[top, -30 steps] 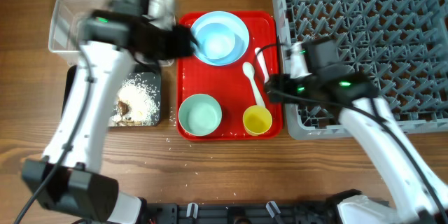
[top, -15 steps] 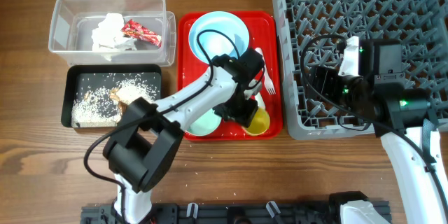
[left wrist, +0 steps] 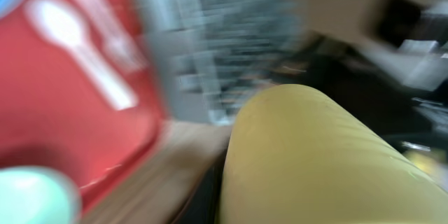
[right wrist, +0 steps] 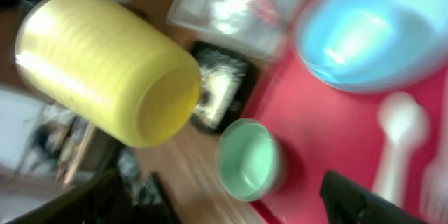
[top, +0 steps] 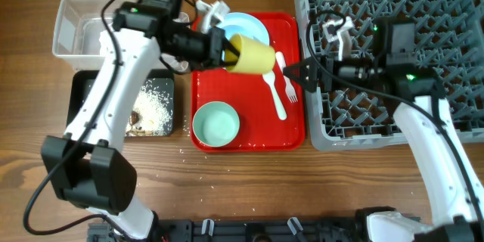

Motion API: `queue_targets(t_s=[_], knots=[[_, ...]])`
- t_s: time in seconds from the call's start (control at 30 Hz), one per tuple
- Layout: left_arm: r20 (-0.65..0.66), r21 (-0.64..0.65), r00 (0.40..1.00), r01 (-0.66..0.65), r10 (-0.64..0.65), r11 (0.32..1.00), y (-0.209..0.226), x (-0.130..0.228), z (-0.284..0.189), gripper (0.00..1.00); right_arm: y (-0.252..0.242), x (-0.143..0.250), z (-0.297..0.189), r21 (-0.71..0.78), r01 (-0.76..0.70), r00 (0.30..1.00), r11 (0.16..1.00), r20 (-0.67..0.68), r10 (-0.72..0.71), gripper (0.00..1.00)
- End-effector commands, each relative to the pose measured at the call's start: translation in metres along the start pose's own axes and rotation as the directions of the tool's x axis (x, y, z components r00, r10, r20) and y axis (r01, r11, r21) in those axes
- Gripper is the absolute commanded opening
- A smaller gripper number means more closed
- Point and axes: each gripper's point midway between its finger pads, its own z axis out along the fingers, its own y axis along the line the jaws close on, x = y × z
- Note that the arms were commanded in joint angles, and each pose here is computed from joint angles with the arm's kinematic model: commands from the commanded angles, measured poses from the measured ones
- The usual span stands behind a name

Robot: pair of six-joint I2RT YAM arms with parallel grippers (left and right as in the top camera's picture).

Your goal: Sort waste into correct bins and load items into the dishwasher rack

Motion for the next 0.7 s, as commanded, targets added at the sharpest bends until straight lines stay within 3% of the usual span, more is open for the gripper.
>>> queue_targets(t_s=[0.0, 0.23, 0.37, 0.53, 0.63, 0.67], knots=[[0.020, 0.367, 0.996, -0.088, 0.087, 0.926, -0.057, 0.001, -0.028, 0.04, 0.059, -0.006, 0.004, -0.392, 0.132, 0.990, 0.910, 0.001, -0.143, 0.96], [-0.006, 0.374, 0.995, -0.094, 0.104, 0.923, -0.064, 0.007, -0.018, 0.04, 0.089, -0.035, 0.011, -0.454, 0.266, 0.963, 0.851, 0.087, -0.254, 0.97], [-0.004, 0.374, 0.994, -0.099, 0.108, 0.922, -0.064, 0.006, -0.019, 0.04, 0.093, -0.037, 0.011, -0.461, 0.268, 0.963, 0.846, 0.089, -0.256, 0.77], [-0.011, 0.377, 0.993, -0.104, 0.117, 0.921, -0.066, 0.008, -0.015, 0.04, 0.104, -0.031, 0.024, -0.469, 0.280, 0.958, 0.838, 0.080, -0.275, 0.69], [-0.013, 0.377, 0.993, -0.104, 0.117, 0.921, -0.066, 0.008, -0.015, 0.04, 0.105, -0.031, 0.024, -0.470, 0.283, 0.957, 0.836, 0.082, -0.278, 0.45], [-0.013, 0.377, 0.993, -0.104, 0.117, 0.921, -0.067, 0.008, -0.015, 0.08, 0.105, -0.032, 0.024, -0.470, 0.290, 0.955, 0.834, 0.086, -0.284, 0.43]])
